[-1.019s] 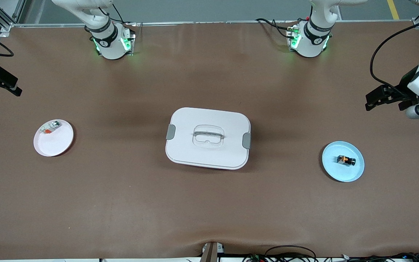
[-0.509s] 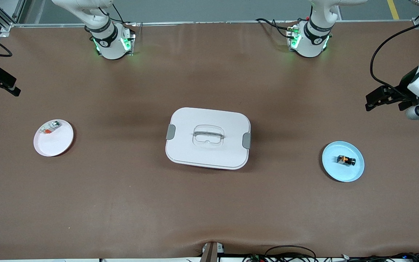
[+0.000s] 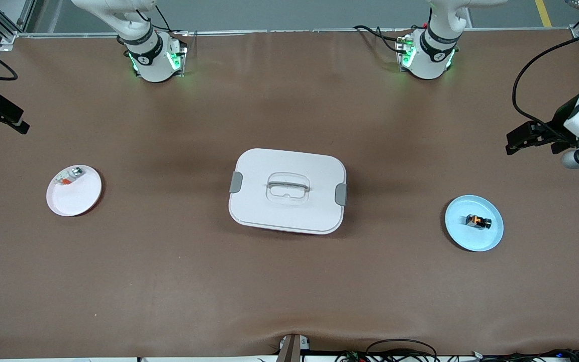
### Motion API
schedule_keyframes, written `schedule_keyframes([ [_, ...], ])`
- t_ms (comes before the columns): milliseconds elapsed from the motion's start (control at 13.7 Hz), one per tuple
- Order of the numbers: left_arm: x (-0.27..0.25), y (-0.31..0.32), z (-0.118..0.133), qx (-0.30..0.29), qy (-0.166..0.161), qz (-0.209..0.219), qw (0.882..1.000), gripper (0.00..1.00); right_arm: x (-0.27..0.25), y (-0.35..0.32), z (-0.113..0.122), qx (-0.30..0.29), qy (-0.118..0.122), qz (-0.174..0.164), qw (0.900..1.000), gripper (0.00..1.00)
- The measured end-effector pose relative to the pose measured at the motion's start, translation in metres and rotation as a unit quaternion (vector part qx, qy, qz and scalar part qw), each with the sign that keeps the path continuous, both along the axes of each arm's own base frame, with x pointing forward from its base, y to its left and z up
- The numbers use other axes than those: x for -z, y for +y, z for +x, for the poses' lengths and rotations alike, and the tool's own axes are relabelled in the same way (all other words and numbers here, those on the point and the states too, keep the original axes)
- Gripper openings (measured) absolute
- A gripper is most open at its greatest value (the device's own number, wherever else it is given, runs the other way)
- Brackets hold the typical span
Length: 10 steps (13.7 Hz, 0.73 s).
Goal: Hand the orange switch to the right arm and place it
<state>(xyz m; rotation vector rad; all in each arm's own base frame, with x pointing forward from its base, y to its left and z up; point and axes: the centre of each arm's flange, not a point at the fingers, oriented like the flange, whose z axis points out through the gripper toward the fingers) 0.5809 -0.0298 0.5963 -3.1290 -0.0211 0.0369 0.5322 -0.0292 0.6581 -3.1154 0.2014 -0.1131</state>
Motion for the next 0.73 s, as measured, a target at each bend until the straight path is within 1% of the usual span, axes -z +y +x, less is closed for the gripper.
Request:
schedule_keyframes([
  [218,0.017,0.012,0.008,-0.008,0.014,0.000,1.000,1.00,0.001,0.002,-0.001,0.000,0.007,0.000,1.000,1.00],
  [437,0.043,0.022,0.020,-0.004,0.028,0.000,1.000,1.00,0.002,0.002,-0.002,0.000,0.009,0.000,1.000,1.00],
  [582,0.065,0.042,0.029,0.016,0.026,-0.002,1.000,1.00,0.002,0.002,-0.002,0.001,0.009,0.000,1.000,1.00],
  [728,0.087,0.063,0.035,0.033,0.015,-0.003,0.999,1.00,0.002,0.002,-0.002,0.001,0.009,0.000,1.000,1.00],
])
